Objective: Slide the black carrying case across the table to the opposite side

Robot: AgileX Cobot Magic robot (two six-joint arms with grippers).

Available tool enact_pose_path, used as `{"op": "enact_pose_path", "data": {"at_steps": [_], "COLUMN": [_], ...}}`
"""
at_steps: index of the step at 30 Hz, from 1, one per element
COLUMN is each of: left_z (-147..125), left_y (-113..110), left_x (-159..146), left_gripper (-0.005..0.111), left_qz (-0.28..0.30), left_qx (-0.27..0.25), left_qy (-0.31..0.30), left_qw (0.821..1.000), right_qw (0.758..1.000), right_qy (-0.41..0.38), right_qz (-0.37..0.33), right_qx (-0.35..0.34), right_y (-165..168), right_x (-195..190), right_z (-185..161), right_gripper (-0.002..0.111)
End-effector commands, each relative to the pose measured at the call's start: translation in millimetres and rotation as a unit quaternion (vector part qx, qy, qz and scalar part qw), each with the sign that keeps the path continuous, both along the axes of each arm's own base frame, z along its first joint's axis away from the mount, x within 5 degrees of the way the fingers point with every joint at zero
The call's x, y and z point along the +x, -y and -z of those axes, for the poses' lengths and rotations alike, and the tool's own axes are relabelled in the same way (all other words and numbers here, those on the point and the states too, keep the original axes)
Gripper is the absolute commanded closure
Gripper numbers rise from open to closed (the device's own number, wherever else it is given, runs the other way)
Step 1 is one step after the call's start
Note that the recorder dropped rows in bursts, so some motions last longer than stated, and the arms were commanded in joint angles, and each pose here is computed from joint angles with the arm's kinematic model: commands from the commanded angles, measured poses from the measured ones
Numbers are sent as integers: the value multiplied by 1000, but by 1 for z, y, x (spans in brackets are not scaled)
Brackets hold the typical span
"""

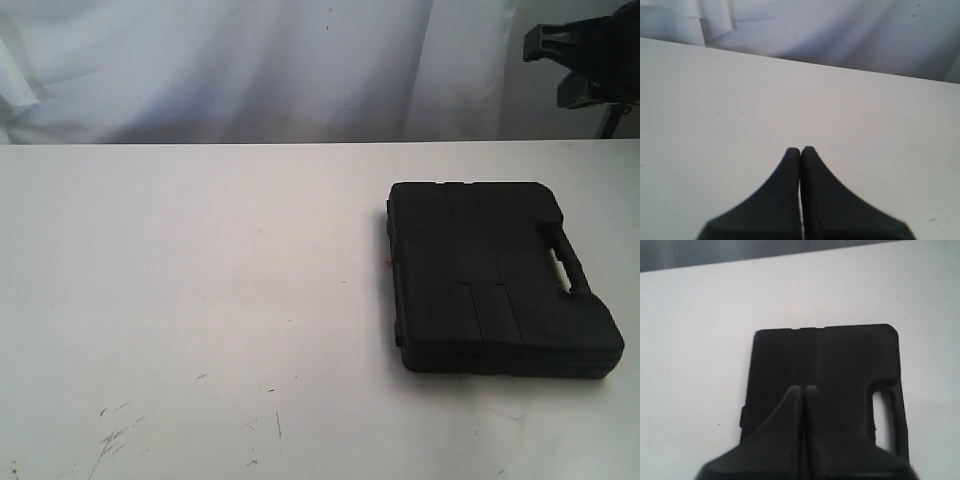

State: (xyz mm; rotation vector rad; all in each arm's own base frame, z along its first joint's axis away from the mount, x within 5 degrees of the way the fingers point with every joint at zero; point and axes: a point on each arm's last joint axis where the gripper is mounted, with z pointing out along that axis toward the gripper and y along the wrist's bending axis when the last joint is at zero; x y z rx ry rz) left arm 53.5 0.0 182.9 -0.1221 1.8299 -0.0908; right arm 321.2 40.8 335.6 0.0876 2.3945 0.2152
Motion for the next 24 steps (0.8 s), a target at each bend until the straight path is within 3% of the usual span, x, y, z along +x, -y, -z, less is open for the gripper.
{"op": "enact_pose_path", "data": {"at_steps": [1,8,12,21,24], "left_z": [1,1,1,1,1], "left_y": [0,0,0,0,0], "left_x": [0,0,0,0,0], "left_gripper": [107,107,107,107,107], "left_qz": [3,3,3,3,3], "left_qx": [1,1,0,1,1], "left_qy": [1,1,1,1,1], "left_qw": [1000,1000,1000,1000,1000], "right_qw": [998,993,994,986,982], "right_qy": [66,112,98,160,180], "right_qz": [-11,-20,0,-3,12], "right_qx": [14,30,56,56,53], "right_y": [-6,-5,-1,6,15], "right_x": [-39,-93,-123,-154,-176], "right_z": [-7,-19,-31,-53,-46], "right_gripper": [108,108,108,108,108]}}
